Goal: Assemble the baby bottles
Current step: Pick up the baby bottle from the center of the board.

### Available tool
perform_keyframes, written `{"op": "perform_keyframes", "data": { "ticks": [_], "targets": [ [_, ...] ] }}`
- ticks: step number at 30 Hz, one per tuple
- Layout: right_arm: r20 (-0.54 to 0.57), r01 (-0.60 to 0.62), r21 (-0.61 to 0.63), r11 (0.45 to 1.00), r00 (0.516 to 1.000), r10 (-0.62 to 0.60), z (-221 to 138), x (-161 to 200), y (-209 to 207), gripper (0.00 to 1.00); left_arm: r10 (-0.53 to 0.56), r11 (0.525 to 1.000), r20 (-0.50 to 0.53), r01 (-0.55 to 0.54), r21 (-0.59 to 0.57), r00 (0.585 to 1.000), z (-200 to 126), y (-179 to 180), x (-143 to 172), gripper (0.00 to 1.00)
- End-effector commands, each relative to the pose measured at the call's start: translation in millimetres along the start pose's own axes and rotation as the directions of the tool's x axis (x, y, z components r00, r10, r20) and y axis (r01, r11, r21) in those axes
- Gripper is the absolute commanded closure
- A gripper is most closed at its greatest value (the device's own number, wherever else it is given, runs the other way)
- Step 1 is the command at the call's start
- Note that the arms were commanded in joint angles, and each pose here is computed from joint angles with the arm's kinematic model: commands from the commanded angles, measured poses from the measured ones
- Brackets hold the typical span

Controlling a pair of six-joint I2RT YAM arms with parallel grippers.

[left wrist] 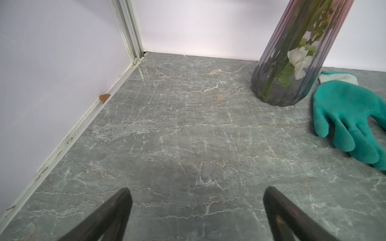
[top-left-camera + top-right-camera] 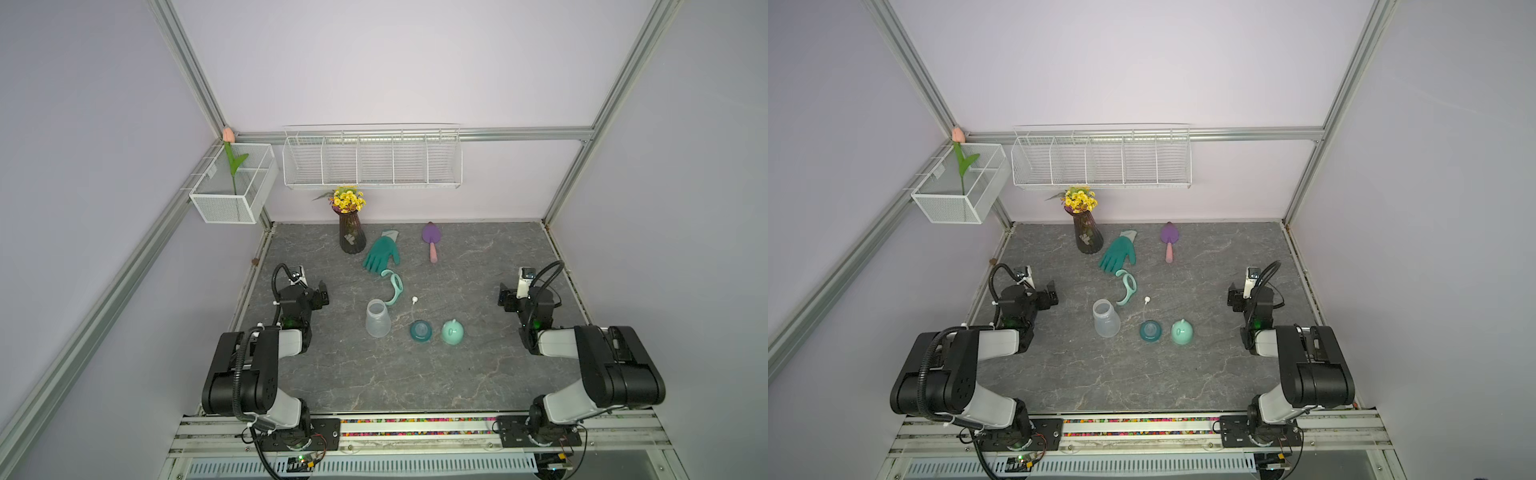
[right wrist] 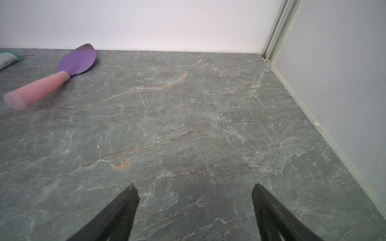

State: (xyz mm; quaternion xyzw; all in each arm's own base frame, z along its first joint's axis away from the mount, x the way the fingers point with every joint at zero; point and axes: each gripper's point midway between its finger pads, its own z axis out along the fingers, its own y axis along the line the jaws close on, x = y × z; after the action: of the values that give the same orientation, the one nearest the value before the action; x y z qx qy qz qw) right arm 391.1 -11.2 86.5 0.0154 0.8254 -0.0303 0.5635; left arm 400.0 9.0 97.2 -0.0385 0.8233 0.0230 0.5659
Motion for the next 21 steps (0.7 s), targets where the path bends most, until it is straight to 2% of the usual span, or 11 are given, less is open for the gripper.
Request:
{"op": "perform_keyframes", "data": {
  "ticks": [1, 21],
  "targets": [
    [0.033, 0.012, 0.004, 1.000, 0.999, -0.013, 0.5, -8.6, 0.4, 0.11, -0.012, 1.000, 0.040, 0.012, 0.005, 0.999, 1.0, 0.4, -17.0, 0.01],
    [0.036, 0.013, 0.004, 1.000, 0.999, -0.013, -0.3, -8.7, 0.8, 0.12, -0.026, 1.000, 0.041, 0.026, -0.009, 0.999, 1.2, 4.2, -17.5, 0.01]
  ]
}}
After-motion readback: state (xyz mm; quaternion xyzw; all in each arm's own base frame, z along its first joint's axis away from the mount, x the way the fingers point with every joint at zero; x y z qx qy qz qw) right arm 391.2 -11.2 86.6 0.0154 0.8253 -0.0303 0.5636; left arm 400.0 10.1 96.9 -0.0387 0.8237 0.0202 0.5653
